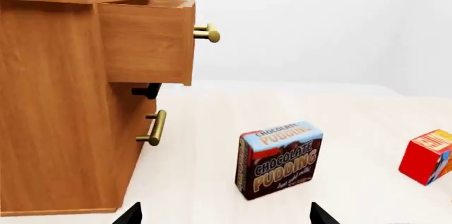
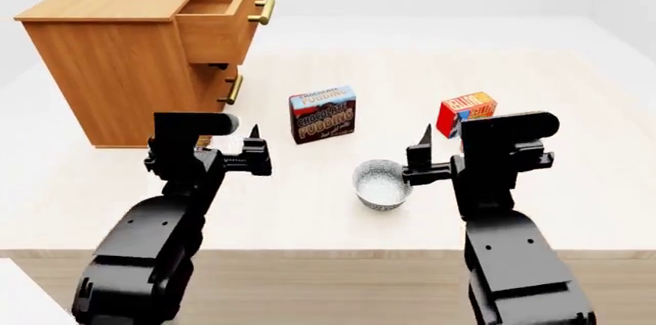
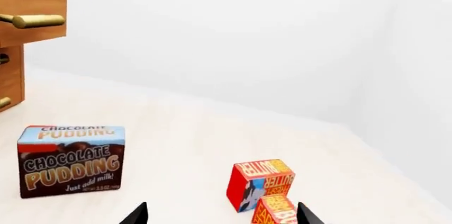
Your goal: Put the bowl in the top drawer of the cabinet.
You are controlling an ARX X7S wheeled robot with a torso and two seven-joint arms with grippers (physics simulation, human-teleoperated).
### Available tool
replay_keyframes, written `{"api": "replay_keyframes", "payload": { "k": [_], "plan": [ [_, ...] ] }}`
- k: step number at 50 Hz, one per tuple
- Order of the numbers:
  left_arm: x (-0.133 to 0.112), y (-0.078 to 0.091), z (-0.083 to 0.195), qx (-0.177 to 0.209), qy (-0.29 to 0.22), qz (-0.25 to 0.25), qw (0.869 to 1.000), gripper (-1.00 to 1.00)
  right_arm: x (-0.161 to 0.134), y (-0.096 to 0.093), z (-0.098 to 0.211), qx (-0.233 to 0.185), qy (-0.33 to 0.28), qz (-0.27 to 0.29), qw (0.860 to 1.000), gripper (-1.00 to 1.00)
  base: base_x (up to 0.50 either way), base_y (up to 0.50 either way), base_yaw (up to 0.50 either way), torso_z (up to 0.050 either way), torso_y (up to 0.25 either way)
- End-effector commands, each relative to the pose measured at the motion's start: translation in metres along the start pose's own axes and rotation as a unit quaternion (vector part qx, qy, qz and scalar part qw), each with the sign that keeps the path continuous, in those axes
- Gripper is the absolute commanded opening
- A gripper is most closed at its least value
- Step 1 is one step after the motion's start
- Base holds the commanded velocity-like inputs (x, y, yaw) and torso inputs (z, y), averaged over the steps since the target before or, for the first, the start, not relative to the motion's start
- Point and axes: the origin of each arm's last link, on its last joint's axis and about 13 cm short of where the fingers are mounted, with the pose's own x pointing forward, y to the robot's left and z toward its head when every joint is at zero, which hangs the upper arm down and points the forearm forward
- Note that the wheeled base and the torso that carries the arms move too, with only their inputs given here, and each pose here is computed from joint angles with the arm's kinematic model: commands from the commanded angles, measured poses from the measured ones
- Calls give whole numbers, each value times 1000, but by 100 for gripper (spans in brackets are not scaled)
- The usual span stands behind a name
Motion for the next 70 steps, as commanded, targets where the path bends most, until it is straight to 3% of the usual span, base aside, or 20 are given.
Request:
{"api": "replay_keyframes", "payload": {
  "k": [1,13,26,70],
  "plan": [
    [31,3,89,-5,-15,3,1000,100,33,-24,68,15,4,19,1000,100,0,0,0,50,0],
    [46,-3,182,6,-65,28,997,100,48,-46,143,-15,-57,-8,998,100,0,0,0,50,0],
    [56,-3,229,-8,-63,24,998,100,58,-55,156,-24,-72,-43,996,100,235,0,0,15,0],
    [73,3,222,-31,19,49,998,100,58,-52,140,-50,-74,-37,995,100,500,0,0,0,1]
  ]
}}
